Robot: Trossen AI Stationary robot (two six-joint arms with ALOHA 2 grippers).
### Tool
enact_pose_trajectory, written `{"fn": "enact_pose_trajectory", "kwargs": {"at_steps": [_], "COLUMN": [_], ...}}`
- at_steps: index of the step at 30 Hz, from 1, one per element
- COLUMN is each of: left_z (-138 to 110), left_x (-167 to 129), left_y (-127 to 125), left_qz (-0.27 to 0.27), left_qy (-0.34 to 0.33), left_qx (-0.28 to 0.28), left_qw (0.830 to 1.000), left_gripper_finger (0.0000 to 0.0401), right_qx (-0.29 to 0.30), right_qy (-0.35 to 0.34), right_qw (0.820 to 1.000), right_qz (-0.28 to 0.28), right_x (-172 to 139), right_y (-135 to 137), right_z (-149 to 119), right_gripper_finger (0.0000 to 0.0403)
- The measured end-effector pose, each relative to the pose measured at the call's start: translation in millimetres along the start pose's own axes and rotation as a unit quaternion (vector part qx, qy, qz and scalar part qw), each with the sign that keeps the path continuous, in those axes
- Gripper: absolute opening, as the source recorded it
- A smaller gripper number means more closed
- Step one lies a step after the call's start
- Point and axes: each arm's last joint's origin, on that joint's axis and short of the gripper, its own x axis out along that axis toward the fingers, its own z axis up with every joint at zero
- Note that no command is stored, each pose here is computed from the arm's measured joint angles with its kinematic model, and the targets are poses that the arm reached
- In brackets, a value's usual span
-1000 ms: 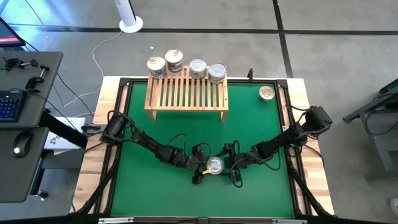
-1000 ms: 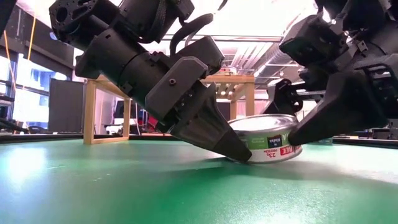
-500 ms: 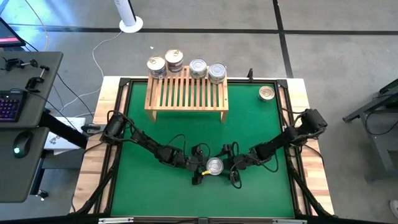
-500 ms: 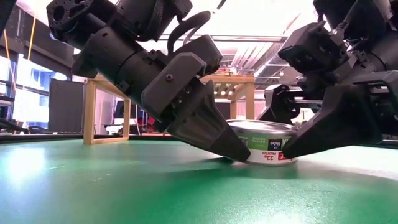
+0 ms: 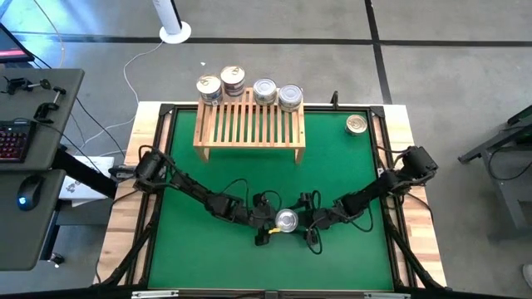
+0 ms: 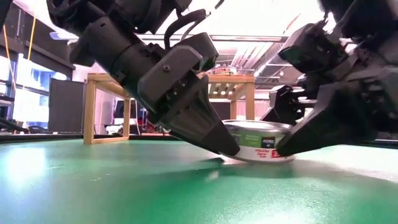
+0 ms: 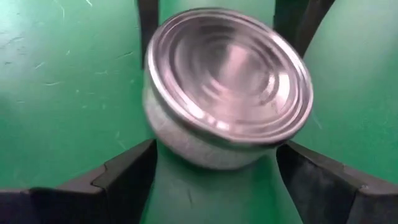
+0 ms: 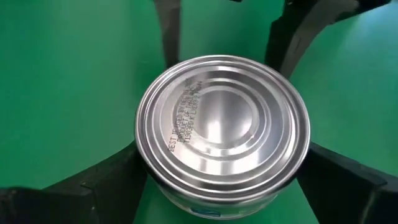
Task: Stack canned seafood by type on shelf
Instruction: Put the green white tuna can on the shelf
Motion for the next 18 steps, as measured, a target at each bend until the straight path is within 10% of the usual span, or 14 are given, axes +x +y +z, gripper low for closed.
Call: {"fn": "enact_pose_trajectory", "kwargs": {"at_steps": [18], "left_z": [-21], "left_x": [-20], "left_y": [-32], "left_qz": [0.049], "left_qy": [0.023], "left_qx": [0.009], "left_qw": [0.998], "left_gripper_finger": [0.0313], "right_qx": [0.018], "right_qy": [-0.006], "right_qw": [0.999], "right_qz": [-0.027], "right_x": [-62], "right_y": [8], "right_z": [31], "right_gripper_finger": [0.0356]}}
